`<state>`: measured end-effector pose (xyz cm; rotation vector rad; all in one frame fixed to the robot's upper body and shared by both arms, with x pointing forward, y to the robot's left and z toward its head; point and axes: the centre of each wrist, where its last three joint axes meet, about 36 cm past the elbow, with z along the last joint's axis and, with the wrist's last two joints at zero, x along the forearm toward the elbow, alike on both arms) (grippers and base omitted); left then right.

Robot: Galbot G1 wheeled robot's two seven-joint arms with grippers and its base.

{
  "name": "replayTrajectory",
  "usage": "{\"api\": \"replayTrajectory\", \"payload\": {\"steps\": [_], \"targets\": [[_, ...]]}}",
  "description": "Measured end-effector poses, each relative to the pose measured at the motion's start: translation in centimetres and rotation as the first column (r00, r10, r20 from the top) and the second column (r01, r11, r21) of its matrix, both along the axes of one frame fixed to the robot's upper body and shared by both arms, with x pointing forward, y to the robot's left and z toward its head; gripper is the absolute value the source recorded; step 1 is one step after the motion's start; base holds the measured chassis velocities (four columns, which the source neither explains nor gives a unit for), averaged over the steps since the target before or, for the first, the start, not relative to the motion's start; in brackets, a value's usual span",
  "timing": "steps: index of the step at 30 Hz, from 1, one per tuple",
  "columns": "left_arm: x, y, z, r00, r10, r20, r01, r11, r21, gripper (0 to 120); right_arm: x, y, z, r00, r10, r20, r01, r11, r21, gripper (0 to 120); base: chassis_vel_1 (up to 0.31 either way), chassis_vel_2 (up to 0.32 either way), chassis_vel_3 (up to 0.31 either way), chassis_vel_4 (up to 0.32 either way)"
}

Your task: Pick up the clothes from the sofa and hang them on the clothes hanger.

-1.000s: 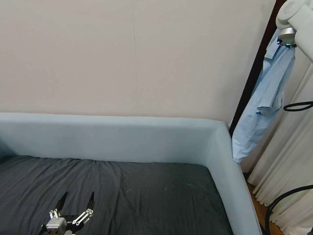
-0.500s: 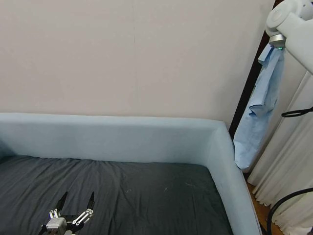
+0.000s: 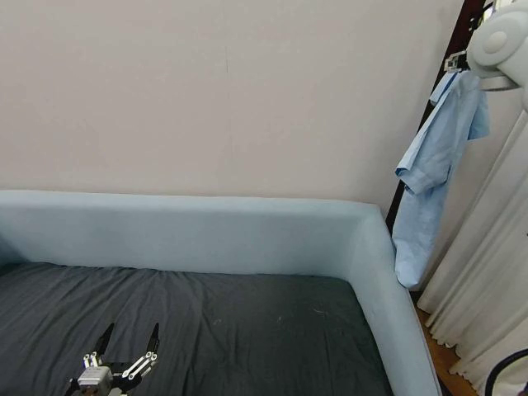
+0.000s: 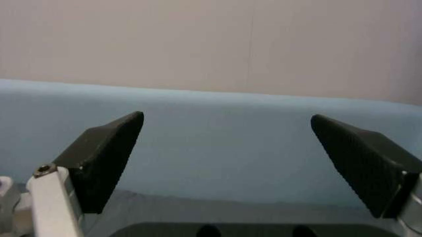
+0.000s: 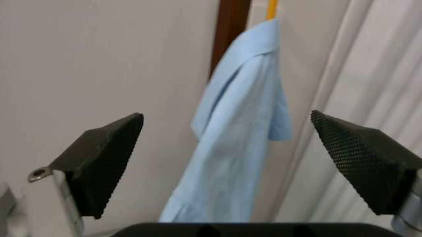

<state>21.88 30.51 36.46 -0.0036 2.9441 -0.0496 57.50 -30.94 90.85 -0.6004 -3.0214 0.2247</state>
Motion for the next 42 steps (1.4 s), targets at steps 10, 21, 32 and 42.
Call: {"api": "replayTrajectory", "payload": {"steps": [10,21,32,42], "targets": [[0.0,0.0,0.0,1.000,0.000,0.000,0.000,1.000,0.000,100,-12.7,0.5,-11.4,0.830,0.530,0.176,-0.525,0.848,-0.079,100,0.000,0.000,0.000,0.000],[0.0,0.0,0.0,1.000,0.002,0.000,-0.002,1.000,-0.001,100,-15.9,4.2,-26.5,0.762,0.634,0.132,-0.643,0.766,0.026,100,-0.001,-0.006,-0.010,0.000],[0.0,0.0,0.0,1.000,0.001,0.000,-0.001,1.000,0.000,100,-20.2,2.8,-41.4,0.898,0.423,0.124,-0.419,0.906,-0.061,100,0.000,0.000,0.000,0.000],[0.0,0.0,0.0,1.000,0.000,0.000,0.000,1.000,0.000,100,-31.6,2.2,-50.0,0.943,0.293,0.156,-0.271,0.951,-0.150,100,0.000,0.000,0.000,0.000]]}}
